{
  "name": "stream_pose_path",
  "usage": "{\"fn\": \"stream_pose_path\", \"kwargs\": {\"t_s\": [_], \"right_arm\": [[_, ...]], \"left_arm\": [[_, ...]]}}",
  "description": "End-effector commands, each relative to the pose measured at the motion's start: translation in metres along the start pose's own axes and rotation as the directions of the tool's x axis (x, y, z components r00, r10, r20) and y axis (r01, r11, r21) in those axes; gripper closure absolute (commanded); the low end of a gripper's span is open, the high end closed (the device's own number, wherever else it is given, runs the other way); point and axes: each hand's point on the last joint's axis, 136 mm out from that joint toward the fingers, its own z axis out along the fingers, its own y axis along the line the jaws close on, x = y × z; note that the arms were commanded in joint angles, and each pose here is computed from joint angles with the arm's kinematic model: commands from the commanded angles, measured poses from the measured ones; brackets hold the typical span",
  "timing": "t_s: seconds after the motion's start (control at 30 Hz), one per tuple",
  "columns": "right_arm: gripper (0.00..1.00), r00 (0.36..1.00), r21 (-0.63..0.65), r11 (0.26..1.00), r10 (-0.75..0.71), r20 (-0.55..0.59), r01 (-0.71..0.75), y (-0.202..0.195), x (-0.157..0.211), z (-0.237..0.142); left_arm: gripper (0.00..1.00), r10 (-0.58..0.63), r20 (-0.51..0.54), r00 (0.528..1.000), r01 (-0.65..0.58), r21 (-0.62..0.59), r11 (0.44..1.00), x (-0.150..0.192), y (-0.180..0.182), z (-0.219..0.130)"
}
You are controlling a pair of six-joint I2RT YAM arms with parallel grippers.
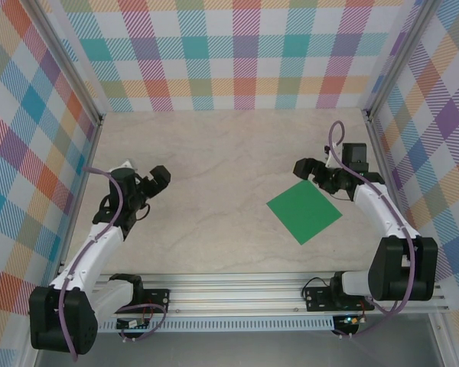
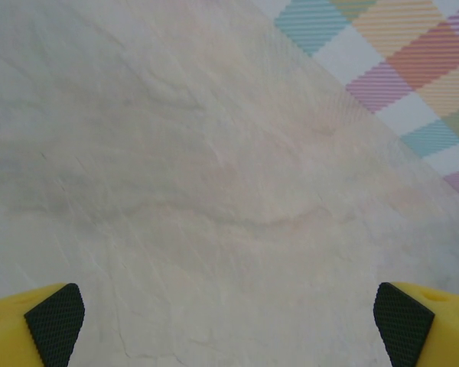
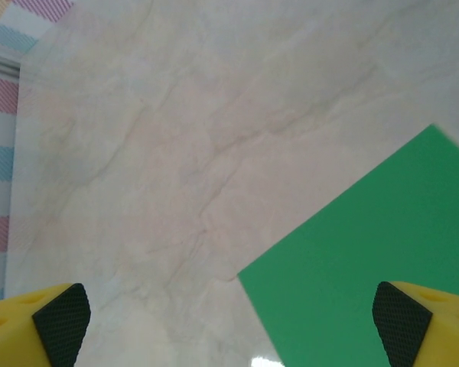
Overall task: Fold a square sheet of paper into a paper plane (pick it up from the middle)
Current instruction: Move the square sheet of paper to the center of the table.
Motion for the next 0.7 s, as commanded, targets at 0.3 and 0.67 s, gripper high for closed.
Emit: {"fn": "stream_pose_path", "kwargs": {"t_s": [0.3, 0.67], "right_arm": [[0.09, 0.957, -0.05, 0.988, 0.13, -0.258, -0.147, 0.0, 0.086, 0.005], [0.14, 0.929, 0.048, 0.992, 0.127, -0.349, -0.117, -0.003, 0.117, 0.012]], "left_arm": [[0.0, 0.209, -0.332, 0.92, -0.179, 0.118, 0.977, 0.151, -0.085, 0.033], [0.0, 0.219, -0.315, 0.924, -0.197, 0.101, 0.975, 0.172, -0.108, 0.044]]}}
